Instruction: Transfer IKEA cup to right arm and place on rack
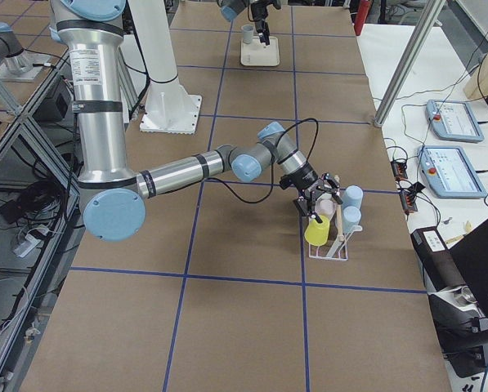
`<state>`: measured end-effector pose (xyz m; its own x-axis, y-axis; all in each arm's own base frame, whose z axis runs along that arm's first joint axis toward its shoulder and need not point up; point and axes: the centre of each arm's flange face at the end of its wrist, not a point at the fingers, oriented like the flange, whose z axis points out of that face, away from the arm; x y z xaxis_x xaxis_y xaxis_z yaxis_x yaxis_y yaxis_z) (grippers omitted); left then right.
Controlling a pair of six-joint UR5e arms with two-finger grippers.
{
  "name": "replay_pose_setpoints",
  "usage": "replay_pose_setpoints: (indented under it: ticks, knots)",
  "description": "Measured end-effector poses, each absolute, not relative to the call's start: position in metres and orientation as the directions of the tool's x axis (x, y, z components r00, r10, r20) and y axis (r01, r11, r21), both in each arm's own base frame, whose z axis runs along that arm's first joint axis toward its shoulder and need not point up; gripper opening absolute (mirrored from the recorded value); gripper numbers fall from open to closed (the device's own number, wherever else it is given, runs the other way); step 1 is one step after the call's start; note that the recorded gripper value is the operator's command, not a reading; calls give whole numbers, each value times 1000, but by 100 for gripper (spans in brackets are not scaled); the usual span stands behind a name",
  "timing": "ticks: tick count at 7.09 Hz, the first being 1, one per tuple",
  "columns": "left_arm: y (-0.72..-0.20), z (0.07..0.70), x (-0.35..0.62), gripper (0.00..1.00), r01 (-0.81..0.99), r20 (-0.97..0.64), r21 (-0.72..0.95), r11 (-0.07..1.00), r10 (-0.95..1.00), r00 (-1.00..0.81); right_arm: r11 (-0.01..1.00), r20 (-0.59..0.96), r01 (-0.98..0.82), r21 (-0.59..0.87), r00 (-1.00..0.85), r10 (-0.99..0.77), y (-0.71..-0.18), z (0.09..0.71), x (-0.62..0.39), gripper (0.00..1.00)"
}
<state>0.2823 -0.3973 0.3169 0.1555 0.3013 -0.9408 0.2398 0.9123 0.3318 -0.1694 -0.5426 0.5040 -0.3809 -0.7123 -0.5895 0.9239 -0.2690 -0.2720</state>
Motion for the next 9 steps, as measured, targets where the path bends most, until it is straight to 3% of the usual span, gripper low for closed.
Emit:
replay_pose_setpoints:
  ticks: [4,6,9]
  knots:
    - [-388,427,168,100,187,-778,564,804,442,446,-52,-616,983,177,69,-785,-525,468,-179,99]
    - [-371,478,118,100,122,-678,635,763,474,562,67,-489,895,442,303,-818,-511,446,-188,100]
    - [-335,564,84,100,103,-633,670,735,493,597,296,-137,611,734,560,-817,-483,394,-197,100]
